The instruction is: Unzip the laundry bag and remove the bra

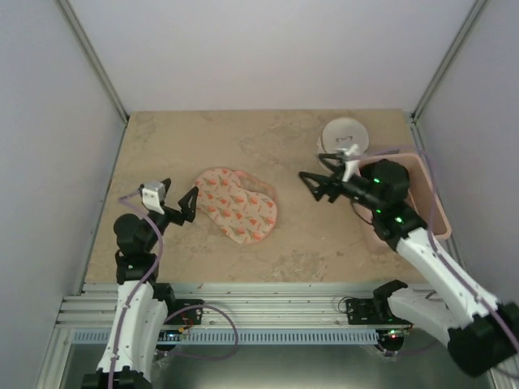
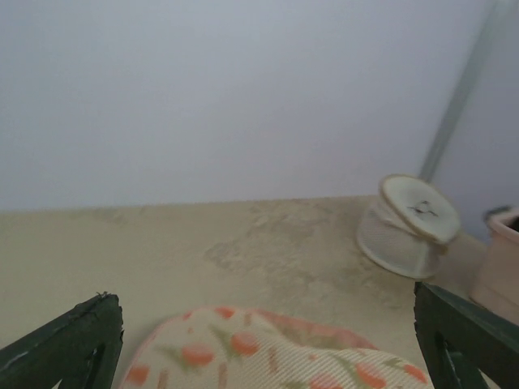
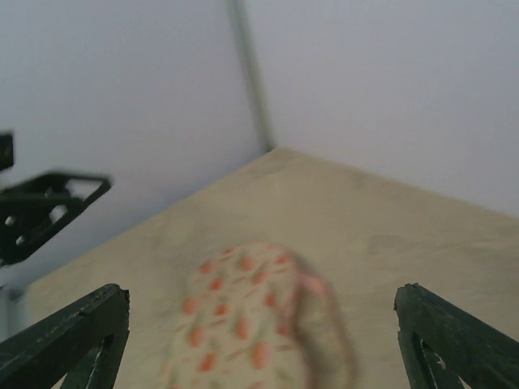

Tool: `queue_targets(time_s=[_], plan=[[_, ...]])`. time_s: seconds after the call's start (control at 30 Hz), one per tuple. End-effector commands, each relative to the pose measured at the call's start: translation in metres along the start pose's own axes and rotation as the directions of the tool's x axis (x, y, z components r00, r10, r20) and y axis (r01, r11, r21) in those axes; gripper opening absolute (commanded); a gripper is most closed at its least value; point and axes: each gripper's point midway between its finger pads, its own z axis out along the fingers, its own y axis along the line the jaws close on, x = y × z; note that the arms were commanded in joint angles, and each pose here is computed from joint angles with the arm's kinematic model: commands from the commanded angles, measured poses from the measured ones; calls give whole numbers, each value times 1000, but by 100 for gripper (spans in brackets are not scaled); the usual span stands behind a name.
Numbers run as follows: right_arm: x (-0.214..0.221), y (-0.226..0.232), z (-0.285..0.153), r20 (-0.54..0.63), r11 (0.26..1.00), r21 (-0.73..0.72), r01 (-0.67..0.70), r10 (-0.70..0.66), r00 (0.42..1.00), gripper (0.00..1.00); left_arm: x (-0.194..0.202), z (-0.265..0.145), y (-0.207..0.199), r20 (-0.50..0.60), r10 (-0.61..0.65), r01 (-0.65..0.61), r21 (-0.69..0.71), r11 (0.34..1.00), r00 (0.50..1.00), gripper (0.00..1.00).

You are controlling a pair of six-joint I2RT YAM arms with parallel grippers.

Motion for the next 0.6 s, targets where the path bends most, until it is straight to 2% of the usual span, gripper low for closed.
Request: queue_targets(time_s=[0.0,0.03,0.07,0.1,0.13,0.2,0.27,0.33,0.4,0.47,0.5,0.57], plan=[[59,36,47,-303,994,-93,-52,21,953,88,-9,5,-47,-81,290,-258,276,926,954,99],[69,42,53,-346,993,-99,-62,24,938,87,2,7,-50,-127,364,-312,308,899,923,99],[82,46,62,-392,991,-108,-78,30,919,87,15,8,-47,-179,457,-383,335,861,871,99],[94,49,67,-429,989,-111,-97,41,903,87,29,7,-53,-203,566,-462,396,794,799,99],[105,52,72,-458,986,-115,-119,54,888,87,46,3,-54,-228,668,-527,459,715,708,99],[125,56,78,-506,978,-122,-171,87,858,87,77,-8,-55,-217,847,-623,595,509,485,99],[140,60,81,-537,971,-130,-202,102,837,87,102,-16,-48,-186,943,-645,692,324,275,98],[150,60,83,-552,970,-123,-209,108,827,87,121,-18,-41,-116,988,-630,762,153,100,93],[157,59,85,-563,971,-113,-212,113,819,87,135,-18,-36,-35,999,-607,794,11,-27,87],[162,58,85,-571,972,-100,-211,117,813,87,151,-16,-33,41,992,-578,810,-102,-118,82],[165,57,85,-575,974,-95,-207,116,810,87,159,-16,-34,73,987,-566,812,-142,-143,80],[168,55,83,-580,976,-85,-200,115,807,88,173,-12,-42,112,983,-561,809,-175,-145,78]])
